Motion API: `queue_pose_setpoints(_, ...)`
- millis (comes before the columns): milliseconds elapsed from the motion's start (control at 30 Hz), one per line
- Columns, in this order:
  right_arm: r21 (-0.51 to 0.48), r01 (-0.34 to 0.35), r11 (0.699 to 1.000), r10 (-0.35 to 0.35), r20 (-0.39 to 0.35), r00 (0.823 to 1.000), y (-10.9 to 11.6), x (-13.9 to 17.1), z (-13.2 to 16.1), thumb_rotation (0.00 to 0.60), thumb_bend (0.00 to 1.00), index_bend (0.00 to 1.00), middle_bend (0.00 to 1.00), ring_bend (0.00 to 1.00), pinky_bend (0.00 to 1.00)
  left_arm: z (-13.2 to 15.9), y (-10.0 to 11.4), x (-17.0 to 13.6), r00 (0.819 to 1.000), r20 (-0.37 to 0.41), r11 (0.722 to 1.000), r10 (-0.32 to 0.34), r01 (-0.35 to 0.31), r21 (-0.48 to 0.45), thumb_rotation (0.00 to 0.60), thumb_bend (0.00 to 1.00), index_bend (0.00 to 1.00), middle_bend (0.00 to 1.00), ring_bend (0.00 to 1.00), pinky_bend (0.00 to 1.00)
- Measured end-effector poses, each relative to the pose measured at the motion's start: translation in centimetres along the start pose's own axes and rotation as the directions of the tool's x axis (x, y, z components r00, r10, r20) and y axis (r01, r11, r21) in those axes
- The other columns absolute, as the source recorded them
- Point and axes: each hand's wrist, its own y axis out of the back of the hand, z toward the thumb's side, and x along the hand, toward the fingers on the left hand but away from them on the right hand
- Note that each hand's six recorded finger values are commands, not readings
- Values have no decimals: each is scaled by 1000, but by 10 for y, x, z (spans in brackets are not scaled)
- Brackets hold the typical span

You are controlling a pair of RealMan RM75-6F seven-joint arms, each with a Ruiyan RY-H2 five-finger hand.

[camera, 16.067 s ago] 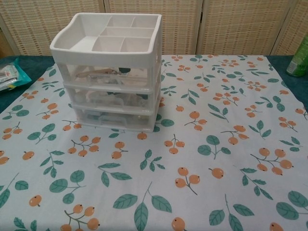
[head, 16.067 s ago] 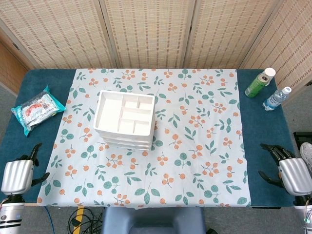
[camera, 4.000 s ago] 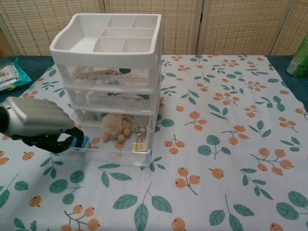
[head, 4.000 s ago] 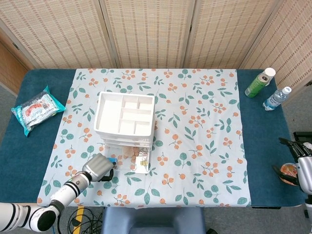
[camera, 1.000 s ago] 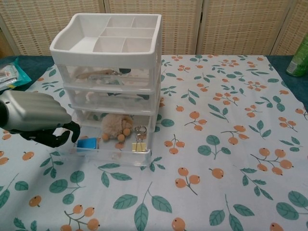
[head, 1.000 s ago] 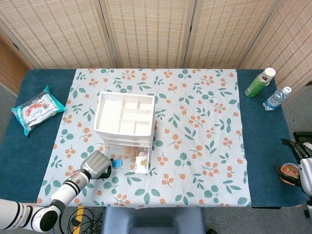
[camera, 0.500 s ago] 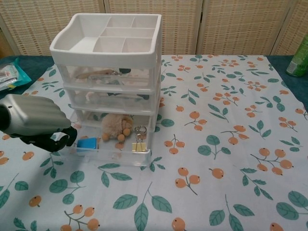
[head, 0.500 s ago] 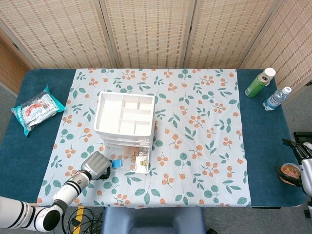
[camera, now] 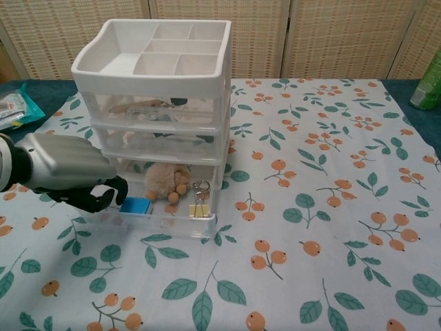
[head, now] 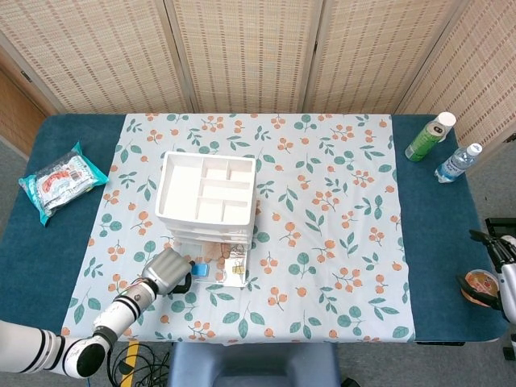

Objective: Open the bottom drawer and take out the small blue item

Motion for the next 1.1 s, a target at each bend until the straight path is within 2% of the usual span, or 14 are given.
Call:
queue_pose_setpoints(267, -1, -4, 1000, 4, -3, 1000, -1, -1, 1, 600, 214, 181, 288, 305, 358, 4, 8, -10, 999, 22, 999, 49, -48, -12, 17, 708, 269, 983, 1000, 1000)
queue_pose_setpoints(633, -1, -1, 1000, 1, 0, 1000, 0, 0, 0, 600, 214, 181, 287, 305, 358, 21, 4, -16, 994, 105, 999, 17, -14, -30, 18, 708, 271, 982, 1000, 1000)
queue_pose_setpoints(867, -3, -1, 1000, 1, 3, 1000, 0, 0, -2, 600, 214, 181, 287, 306, 358, 22, 3, -8, 993, 114, 998, -10, 17, -63, 19, 708, 269, 981, 1000, 1000)
queue_pose_setpoints(1100, -5, -3, 1000, 3, 5, 1000, -1, 0, -3, 600, 214, 181, 288, 306, 358, 20, 7, -2, 994, 106, 998, 8, 0, -71, 17, 708, 260, 981, 1000, 1000)
